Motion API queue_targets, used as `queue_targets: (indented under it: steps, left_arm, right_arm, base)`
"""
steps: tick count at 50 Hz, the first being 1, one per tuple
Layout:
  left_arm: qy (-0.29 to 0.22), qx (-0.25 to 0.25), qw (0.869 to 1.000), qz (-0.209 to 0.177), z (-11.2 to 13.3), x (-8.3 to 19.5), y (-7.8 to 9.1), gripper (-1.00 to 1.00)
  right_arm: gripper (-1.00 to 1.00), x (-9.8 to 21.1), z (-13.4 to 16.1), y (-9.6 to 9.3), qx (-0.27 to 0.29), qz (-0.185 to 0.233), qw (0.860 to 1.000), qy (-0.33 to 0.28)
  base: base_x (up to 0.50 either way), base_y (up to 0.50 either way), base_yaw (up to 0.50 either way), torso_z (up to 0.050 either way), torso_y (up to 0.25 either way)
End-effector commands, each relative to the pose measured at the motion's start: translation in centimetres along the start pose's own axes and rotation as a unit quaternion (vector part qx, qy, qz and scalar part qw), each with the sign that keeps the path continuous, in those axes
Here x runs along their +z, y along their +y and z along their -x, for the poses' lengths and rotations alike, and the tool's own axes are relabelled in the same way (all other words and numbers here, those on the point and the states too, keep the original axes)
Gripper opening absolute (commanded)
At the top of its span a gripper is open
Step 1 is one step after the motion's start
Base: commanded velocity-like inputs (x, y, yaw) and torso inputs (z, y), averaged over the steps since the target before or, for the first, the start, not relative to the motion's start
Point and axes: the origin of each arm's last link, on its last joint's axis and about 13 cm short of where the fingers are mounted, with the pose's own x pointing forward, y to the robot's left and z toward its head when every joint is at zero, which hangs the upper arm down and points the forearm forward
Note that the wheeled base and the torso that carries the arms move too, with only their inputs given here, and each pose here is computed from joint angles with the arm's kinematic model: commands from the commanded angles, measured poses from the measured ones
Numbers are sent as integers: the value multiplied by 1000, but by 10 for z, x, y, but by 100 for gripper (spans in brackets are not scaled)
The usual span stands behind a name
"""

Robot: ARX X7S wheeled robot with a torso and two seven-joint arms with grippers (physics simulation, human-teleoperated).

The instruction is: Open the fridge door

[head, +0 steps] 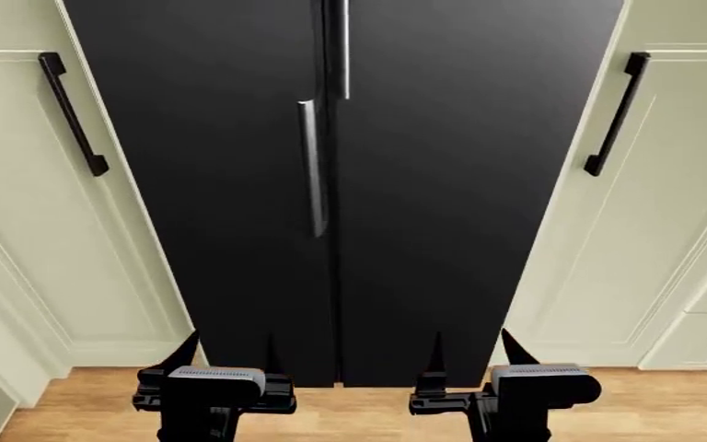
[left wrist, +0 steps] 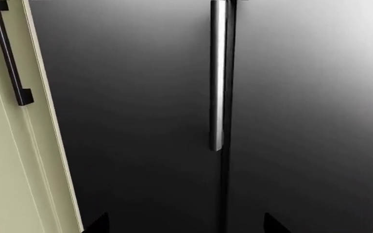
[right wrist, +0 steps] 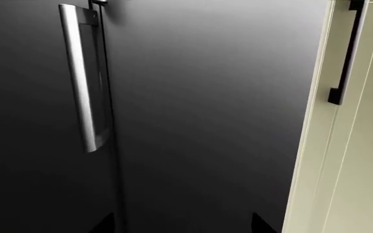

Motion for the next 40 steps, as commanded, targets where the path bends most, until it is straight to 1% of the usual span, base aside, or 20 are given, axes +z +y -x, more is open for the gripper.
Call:
queue_targets:
  steps: [1, 40]
  left_arm:
    - [0, 0, 1000, 0, 0, 0, 0, 100]
    - [0, -1, 1000, 1, 1, 0, 0, 100]
  right_arm:
    - [100, 0, 0, 0, 0, 1, 1000, 0]
    - [100, 0, 0, 0, 0, 1, 1000, 0]
  base:
    - [301, 0, 0, 0, 0]
    - [299, 0, 0, 0, 0]
